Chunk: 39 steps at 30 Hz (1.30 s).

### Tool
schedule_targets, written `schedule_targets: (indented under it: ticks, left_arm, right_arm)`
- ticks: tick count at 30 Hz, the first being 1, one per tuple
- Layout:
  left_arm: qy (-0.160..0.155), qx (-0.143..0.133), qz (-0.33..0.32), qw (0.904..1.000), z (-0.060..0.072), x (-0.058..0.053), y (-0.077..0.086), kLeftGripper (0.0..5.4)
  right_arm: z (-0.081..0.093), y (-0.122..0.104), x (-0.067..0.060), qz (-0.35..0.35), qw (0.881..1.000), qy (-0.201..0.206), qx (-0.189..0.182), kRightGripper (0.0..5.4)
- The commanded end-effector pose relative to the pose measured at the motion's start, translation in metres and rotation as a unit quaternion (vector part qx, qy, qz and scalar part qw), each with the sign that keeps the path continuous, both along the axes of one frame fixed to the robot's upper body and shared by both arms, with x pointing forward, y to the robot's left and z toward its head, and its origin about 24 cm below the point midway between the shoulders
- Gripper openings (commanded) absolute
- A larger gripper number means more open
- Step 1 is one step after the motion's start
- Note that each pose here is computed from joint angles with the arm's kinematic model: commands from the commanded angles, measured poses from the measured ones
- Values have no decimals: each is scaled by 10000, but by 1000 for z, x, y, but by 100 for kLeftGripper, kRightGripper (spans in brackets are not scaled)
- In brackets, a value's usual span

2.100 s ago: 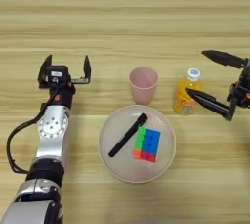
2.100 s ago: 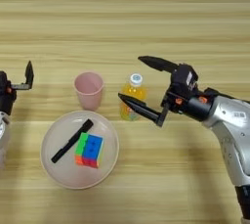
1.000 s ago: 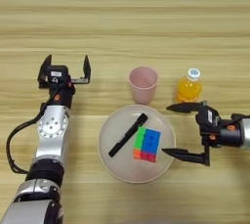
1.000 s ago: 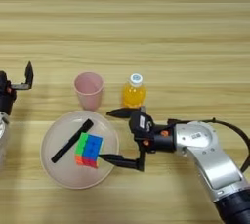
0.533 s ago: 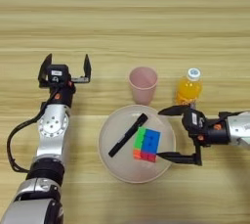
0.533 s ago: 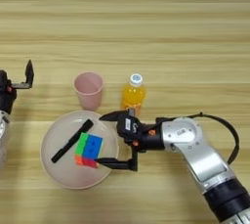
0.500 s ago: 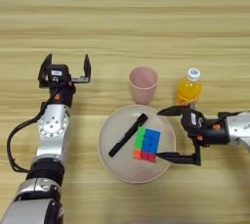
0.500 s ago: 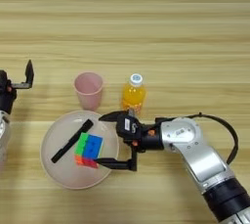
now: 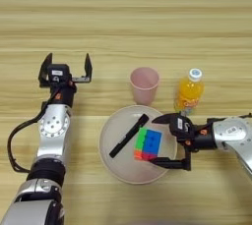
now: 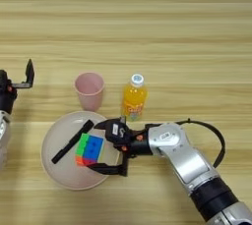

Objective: Move the objects on the table

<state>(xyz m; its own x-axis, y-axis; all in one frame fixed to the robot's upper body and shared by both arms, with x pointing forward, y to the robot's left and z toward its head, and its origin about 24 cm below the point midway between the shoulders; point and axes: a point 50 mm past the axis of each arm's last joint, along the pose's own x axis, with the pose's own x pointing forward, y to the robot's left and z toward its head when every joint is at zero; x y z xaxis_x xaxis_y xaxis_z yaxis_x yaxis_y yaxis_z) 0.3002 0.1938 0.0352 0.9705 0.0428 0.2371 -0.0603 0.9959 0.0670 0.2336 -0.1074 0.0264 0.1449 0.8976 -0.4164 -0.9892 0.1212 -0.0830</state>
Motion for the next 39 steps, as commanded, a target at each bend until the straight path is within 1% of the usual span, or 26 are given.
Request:
schedule_targets:
  ticks: [1, 4, 5, 10, 12, 14, 20, 33, 39]
  left_arm:
    - [36, 60, -14, 10000, 0, 0, -2, 540]
    - [30, 63, -15, 10000, 0, -1, -2, 540]
    - [29, 63, -15, 10000, 0, -1, -2, 540]
    - [25, 60, -15, 10000, 0, -1, -3, 540]
    - [24, 60, -13, 10000, 0, -1, -3, 540]
    - [22, 59, -13, 10000, 0, -1, -3, 540]
    - [19, 54, -13, 10000, 0, -1, -4, 540]
    - [16, 54, -9, 10000, 0, -1, -3, 540]
    - [24, 49, -8, 10000, 0, 0, -3, 540]
  right_arm:
    - [-4, -1, 2, -73, 9998, 36, -181, 536]
    - [-8, -1, 1, -84, 9997, 67, -224, 536]
    - [-8, -1, 2, -109, 9997, 71, -229, 528]
    - [-12, -1, 5, -214, 9993, 99, -307, 467]
    - [-15, -2, 6, -252, 9990, 121, -362, 432]
    - [-17, -3, 7, -281, 9986, 157, -409, 413]
    - [-25, -4, 6, -270, 9978, 238, -558, 337]
    - [-27, -2, 5, -238, 9981, 246, -514, 331]
    - [-20, 1, 7, -254, 9989, 156, -348, 331]
